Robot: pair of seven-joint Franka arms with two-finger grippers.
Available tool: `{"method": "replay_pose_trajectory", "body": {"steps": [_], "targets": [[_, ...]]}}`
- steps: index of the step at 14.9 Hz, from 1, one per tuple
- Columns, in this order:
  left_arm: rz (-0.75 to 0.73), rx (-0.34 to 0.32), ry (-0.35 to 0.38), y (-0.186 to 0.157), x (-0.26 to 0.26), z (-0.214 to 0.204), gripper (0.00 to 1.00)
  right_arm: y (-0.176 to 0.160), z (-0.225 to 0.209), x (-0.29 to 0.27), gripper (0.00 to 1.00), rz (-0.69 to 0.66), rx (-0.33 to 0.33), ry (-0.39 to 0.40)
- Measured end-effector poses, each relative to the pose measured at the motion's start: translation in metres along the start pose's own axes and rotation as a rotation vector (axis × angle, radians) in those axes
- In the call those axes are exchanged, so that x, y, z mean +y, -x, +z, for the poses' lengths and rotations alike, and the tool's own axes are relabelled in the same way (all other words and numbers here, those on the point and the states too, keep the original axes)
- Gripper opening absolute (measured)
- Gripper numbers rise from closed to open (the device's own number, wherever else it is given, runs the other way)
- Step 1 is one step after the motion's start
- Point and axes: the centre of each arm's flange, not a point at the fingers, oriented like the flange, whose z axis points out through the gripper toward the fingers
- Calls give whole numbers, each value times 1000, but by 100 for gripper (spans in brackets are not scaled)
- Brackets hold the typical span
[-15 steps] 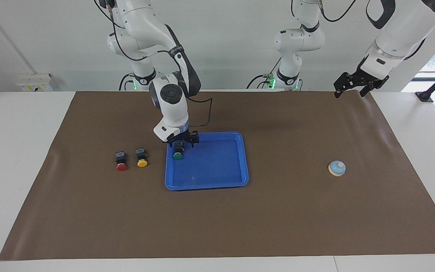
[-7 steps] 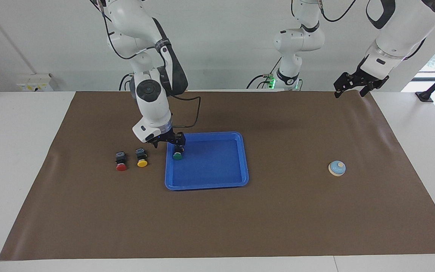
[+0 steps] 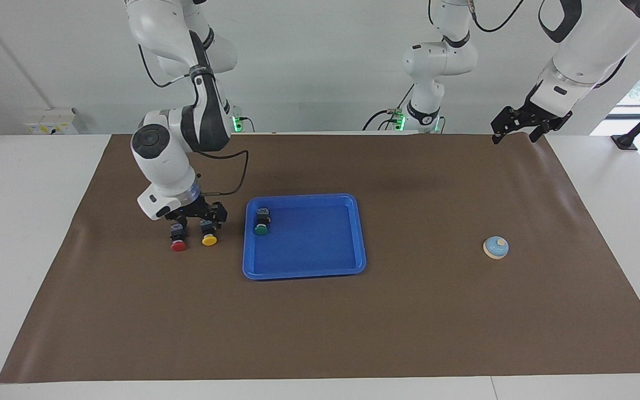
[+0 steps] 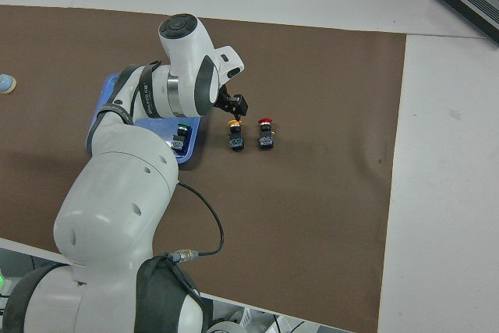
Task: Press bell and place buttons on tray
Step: 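Lower the green button into the tray and open the right gripper, then move the right gripper to the red button and grasp it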
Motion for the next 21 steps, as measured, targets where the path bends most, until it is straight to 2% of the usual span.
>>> {"method": "replay_pose_trajectory", "body": {"steps": [4, 10, 15, 21], "targets": [[0, 0, 0, 0, 0, 0, 100, 0, 13, 24, 100, -29, 14, -3], [0, 0, 0, 0, 0, 0, 100, 4, 33, 64, 100, -199, 26, -4], [0, 0, 0, 0, 0, 0, 100, 9, 46, 67, 100, -206, 49, -3], [0, 0, 0, 0, 0, 0, 100, 18, 62, 82, 100, -232, 42, -2]]}}
